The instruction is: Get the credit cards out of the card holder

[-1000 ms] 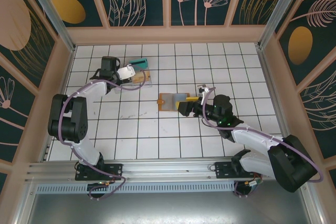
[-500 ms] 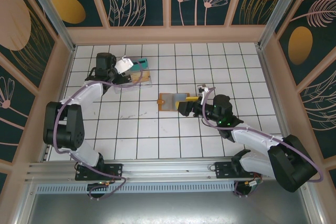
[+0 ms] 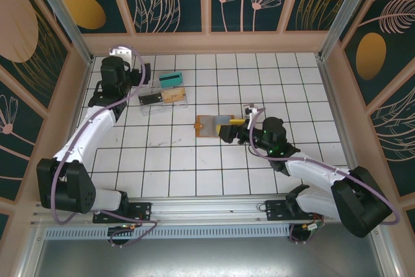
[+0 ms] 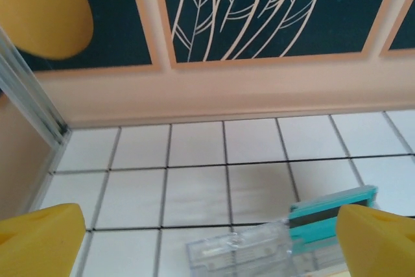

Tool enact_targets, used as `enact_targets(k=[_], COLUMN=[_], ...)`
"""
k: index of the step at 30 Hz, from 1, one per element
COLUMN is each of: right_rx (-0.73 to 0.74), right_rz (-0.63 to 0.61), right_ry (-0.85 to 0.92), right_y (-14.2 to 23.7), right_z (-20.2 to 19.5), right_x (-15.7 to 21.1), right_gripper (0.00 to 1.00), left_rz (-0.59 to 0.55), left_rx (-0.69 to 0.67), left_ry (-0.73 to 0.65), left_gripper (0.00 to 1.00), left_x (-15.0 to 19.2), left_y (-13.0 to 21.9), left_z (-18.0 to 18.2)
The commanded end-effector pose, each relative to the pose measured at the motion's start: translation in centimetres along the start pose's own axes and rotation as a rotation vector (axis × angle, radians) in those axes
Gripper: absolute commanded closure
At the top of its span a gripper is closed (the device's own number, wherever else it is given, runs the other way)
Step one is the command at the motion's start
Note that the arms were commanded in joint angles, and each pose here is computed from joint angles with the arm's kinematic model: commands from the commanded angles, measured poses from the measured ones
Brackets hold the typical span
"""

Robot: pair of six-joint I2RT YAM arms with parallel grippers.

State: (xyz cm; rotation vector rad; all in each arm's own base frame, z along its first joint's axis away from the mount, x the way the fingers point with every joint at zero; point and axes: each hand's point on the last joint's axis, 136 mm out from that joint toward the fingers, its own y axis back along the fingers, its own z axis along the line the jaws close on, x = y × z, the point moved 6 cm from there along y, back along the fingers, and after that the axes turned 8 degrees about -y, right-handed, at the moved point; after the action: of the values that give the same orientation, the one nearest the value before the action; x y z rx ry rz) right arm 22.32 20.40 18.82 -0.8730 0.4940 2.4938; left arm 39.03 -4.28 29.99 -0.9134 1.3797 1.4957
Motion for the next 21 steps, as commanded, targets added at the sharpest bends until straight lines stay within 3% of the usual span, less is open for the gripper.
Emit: enact_targets(k=[1, 3, 7, 9, 15, 21], right_rx=[0.031, 0.086, 0.201, 0.265, 0.389, 0.524], right_rz=[-0.037, -0.045, -0.033, -0.012, 0.075, 0.102], right_ry=[0.028, 0.022, -0.007, -0.042, -0.170, -0.227], right_y=[-0.3, -0.5, -1.3, -1.9, -3.4, -3.7], right_z=[0.3, -0.5, -2.4, -3.8, -7.9, -11.1], right_x=[-1.1, -1.2, -1.0, -0.7, 0.9, 1.5], right_gripper=[0.01, 0.01, 0.01, 0.12, 0.53, 0.65], left_rz=[0.082, 0.085, 0.095, 0.108, 0.178, 0.254], left_rx=[0.110, 0.188, 0.301, 0.342, 0.410, 0.489], left_ry=[0.235, 0.327, 0.490, 0.553, 0.605, 0.597], left_gripper=[0.01, 0.01, 0.14, 0.23, 0.29, 0.38], left_x=[2.6, 3.9, 6.4, 8.1, 12.2, 14.8], left_y=[1.3, 1.9, 3.2, 4.0, 5.6, 6.0], left_z=[-1.1, -2.1, -3.4, -4.4, -8.7, -12.9])
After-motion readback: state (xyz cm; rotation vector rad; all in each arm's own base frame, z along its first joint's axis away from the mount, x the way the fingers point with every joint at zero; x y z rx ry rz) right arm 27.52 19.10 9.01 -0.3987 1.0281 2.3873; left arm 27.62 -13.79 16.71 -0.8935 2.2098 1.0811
